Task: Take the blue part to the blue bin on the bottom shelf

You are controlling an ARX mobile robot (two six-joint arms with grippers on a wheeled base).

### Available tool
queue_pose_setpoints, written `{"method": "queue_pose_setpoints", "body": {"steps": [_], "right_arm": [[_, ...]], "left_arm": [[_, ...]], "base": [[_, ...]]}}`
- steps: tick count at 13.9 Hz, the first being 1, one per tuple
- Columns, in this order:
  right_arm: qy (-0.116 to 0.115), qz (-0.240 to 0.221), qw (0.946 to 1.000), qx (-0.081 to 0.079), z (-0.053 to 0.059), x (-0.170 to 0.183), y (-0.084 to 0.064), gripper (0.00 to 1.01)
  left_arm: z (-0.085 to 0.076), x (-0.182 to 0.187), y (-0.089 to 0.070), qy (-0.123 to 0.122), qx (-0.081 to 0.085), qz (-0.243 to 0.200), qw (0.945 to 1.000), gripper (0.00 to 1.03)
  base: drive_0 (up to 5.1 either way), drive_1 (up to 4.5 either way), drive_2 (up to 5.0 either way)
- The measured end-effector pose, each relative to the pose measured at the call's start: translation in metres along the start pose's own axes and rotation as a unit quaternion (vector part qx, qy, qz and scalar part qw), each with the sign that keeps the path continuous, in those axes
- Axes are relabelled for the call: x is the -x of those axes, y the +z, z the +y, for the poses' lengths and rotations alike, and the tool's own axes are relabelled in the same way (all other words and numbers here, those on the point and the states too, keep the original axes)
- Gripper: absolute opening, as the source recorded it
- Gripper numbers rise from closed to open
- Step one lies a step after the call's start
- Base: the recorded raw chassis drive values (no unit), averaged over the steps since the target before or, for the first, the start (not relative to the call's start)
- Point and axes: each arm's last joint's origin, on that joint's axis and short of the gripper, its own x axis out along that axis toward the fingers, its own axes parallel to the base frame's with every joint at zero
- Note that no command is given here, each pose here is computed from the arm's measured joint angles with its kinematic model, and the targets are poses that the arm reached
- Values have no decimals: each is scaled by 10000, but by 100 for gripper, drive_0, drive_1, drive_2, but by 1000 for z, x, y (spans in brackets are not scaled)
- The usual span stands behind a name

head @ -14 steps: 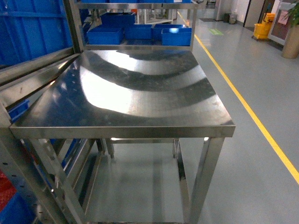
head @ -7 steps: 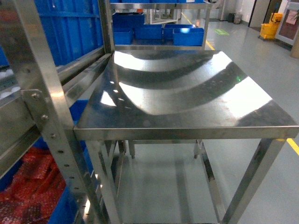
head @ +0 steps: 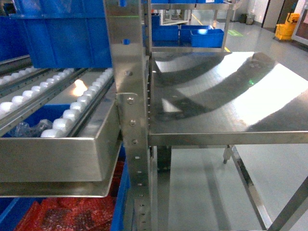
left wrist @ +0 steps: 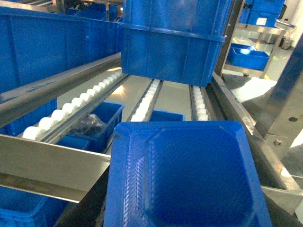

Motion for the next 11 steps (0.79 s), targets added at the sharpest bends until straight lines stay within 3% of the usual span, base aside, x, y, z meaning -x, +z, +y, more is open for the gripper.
{"method": "queue_pose_setpoints", "body": {"steps": [11], "right_arm": [[0, 8, 10000, 0, 0, 0, 0, 98]], "left_arm": [[0, 0, 0, 1, -3, 5, 10000, 43]], "base": [[-485, 247, 247]]}}
